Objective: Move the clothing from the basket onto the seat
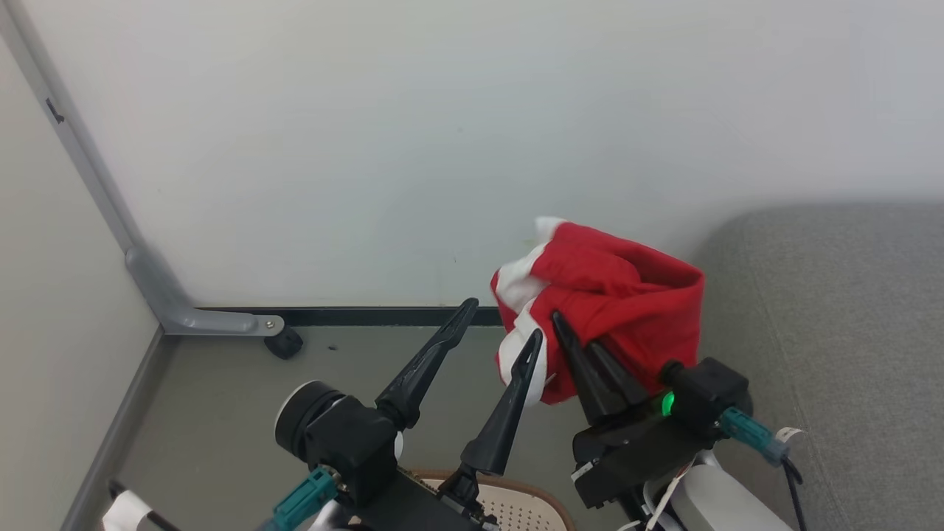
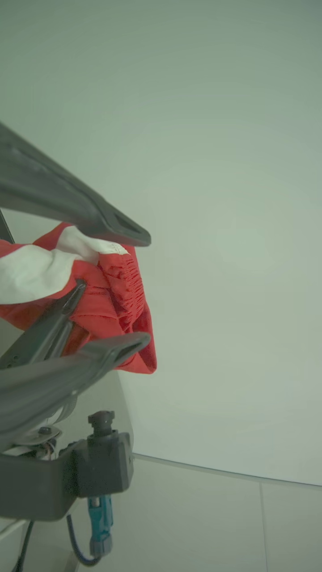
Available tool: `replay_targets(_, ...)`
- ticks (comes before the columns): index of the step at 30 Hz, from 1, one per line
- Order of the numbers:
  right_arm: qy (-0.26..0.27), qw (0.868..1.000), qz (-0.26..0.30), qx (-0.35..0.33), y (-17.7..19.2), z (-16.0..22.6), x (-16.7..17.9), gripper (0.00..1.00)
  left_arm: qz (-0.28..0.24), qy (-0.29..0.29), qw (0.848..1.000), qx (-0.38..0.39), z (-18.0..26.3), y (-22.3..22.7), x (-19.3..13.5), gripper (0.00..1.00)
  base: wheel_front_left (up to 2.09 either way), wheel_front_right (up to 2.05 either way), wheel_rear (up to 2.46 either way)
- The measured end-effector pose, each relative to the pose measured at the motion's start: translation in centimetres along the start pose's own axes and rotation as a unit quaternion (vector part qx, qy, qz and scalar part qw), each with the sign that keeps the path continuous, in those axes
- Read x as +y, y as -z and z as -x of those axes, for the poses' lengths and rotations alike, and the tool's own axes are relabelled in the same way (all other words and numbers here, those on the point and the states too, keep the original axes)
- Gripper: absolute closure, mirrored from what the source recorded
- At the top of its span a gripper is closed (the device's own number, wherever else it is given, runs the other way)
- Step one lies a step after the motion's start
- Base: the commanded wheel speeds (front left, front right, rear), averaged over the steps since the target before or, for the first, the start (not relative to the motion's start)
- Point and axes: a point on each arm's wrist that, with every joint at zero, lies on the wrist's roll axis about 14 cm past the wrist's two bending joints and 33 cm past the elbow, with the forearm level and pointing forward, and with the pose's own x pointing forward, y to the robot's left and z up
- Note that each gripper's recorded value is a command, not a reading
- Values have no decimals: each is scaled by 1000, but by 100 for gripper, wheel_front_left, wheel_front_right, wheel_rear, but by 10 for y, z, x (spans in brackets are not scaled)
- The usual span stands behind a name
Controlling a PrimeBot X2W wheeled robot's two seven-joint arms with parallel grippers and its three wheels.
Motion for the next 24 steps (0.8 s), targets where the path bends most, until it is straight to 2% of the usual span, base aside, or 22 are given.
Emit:
replay_targets(11, 99, 993, 57, -19, -25, 21, -80, 100, -9, 8, 998, 60, 17, 37, -4, 0, 0, 0, 0)
replay_targets(17, 146, 985, 85, -21, -35, 39, -117, 100, 8, 17, 995, 93, 23, 59, -12, 0, 0, 0, 0)
replay_targets(24, 187, 977, 95, -30, -45, 57, -141, 100, 27, 40, 993, 109, 20, 73, -25, 0, 0, 0, 0)
